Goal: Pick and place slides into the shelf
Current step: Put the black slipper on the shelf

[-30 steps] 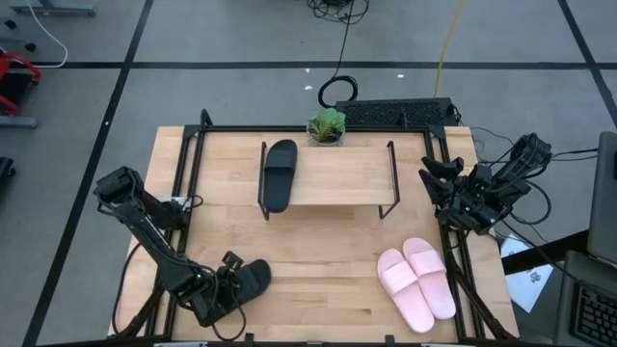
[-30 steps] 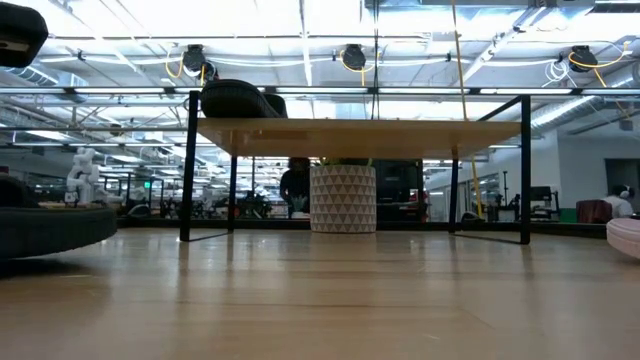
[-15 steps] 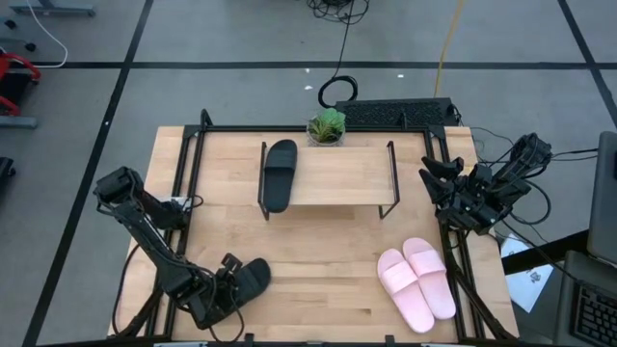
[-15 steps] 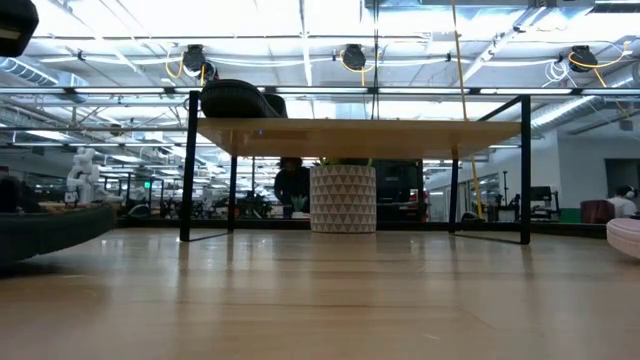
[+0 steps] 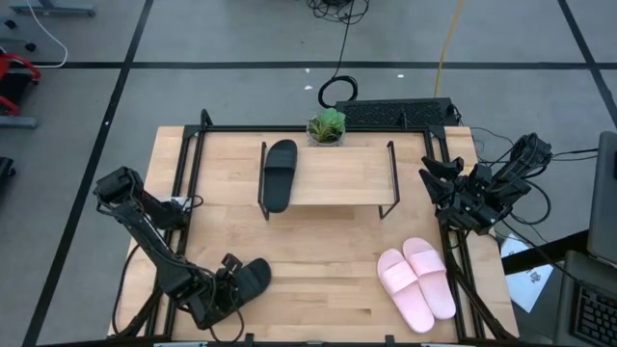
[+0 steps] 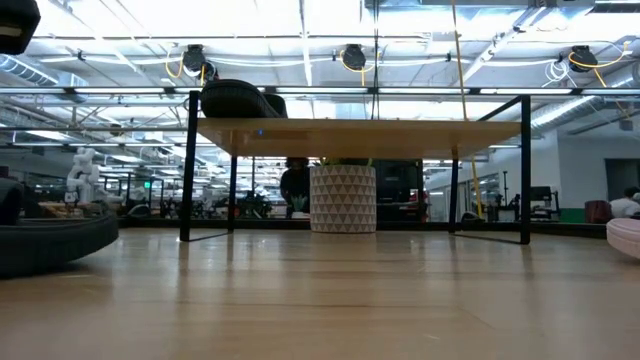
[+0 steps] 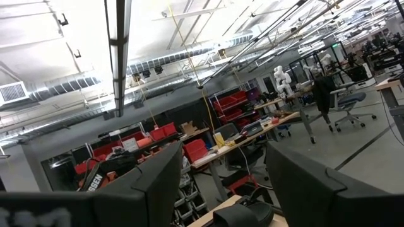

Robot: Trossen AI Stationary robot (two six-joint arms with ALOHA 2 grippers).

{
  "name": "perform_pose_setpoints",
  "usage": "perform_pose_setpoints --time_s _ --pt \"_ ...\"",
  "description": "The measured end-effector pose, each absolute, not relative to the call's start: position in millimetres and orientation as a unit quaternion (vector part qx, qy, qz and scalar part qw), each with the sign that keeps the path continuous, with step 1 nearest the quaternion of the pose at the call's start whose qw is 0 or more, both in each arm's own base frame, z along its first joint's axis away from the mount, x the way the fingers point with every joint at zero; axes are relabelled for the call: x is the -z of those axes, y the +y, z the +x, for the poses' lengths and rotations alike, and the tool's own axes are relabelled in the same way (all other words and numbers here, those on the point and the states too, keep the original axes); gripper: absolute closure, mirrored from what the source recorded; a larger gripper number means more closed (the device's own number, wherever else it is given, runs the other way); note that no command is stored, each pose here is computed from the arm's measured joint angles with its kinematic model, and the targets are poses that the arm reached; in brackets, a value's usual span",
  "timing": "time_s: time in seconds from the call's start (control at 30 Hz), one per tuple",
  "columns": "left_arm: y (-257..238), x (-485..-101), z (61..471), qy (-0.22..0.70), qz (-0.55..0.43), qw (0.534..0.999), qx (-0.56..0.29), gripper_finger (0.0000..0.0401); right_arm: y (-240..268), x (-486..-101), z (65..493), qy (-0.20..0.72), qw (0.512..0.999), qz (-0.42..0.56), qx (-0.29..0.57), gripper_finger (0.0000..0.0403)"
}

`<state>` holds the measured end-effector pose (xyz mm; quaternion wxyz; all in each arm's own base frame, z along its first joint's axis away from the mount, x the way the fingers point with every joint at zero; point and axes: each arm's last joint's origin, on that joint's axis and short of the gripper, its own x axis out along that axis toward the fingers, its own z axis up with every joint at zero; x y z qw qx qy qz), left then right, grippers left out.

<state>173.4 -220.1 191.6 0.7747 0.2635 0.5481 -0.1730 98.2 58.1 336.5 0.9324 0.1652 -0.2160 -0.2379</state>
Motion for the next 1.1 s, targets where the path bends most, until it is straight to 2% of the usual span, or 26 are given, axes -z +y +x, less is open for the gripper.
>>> perform_pose_setpoints --time_s 0.77,1.1 --pt "-218.2 -183.9 175.4 0.520 0.272 0.797 0.143 0.0313 58.9 -336.1 98.9 -0.215 0.933 0.163 0.238 0.0183" --pt "-212.9 -179.8 176.5 0.508 0.273 0.811 0.098 0.0316 61.9 -334.3 102.0 -0.210 0.936 0.155 0.237 0.0183"
